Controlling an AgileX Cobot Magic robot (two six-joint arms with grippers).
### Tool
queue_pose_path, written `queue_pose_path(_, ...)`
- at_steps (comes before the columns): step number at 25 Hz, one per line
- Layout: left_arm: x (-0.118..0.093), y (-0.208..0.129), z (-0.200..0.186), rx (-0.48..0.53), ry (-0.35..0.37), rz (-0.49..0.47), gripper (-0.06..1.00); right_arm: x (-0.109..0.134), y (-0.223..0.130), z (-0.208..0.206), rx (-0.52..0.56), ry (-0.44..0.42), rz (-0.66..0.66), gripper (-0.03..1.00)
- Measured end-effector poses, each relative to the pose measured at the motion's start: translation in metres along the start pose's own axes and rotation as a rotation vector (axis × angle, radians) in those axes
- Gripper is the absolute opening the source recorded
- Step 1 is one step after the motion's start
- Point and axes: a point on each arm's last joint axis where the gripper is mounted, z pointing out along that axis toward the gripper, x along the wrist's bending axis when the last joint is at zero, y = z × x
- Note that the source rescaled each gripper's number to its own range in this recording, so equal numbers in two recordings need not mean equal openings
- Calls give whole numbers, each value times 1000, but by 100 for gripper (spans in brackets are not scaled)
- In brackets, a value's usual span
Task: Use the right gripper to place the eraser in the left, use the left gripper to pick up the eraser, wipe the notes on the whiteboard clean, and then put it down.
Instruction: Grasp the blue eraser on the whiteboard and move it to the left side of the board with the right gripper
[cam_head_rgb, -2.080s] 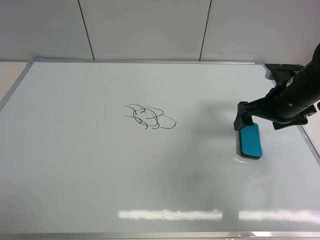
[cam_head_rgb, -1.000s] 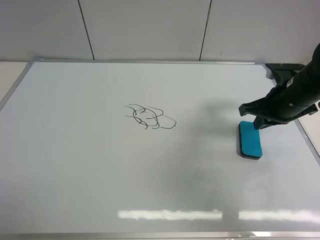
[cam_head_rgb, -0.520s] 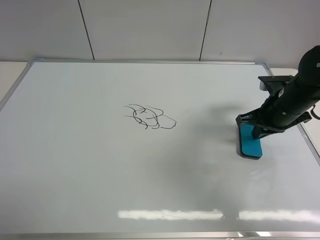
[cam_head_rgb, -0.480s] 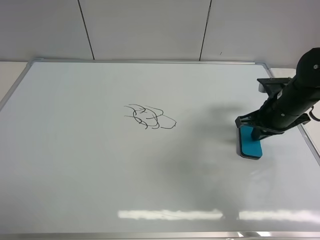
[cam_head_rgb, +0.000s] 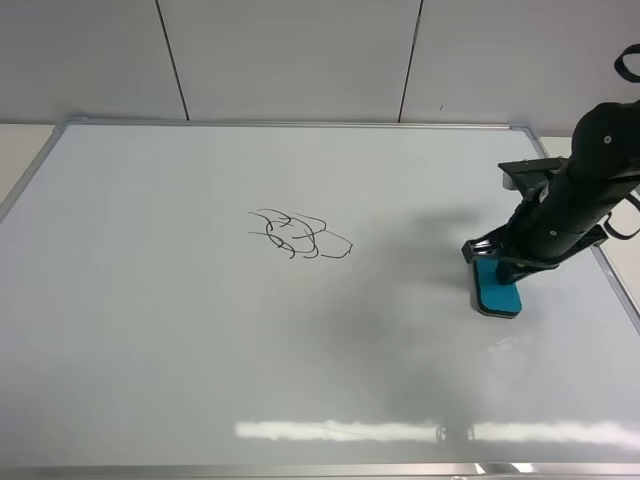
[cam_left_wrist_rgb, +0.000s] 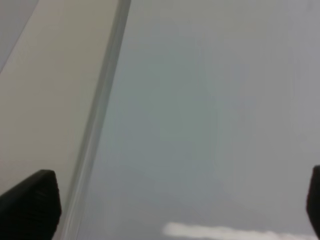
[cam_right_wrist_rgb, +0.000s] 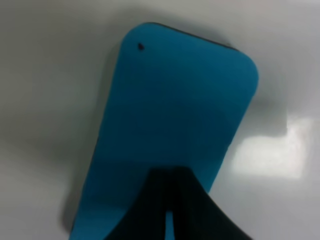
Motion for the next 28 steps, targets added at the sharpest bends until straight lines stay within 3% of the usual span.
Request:
queue_pose_path(8, 0, 0, 0, 0, 0, 0, 100, 68, 2, 3, -111, 57, -172, 0)
queue_pose_path(16, 0, 0, 0, 0, 0, 0, 100, 155, -28, 0, -148, 155, -330, 0)
queue_pose_path(21, 0, 0, 0, 0, 0, 0, 100, 199, -39, 10, -145, 203, -351, 0)
queue_pose_path(28, 0, 0, 0, 0, 0, 0, 100, 257, -11, 24, -167, 256, -319, 0)
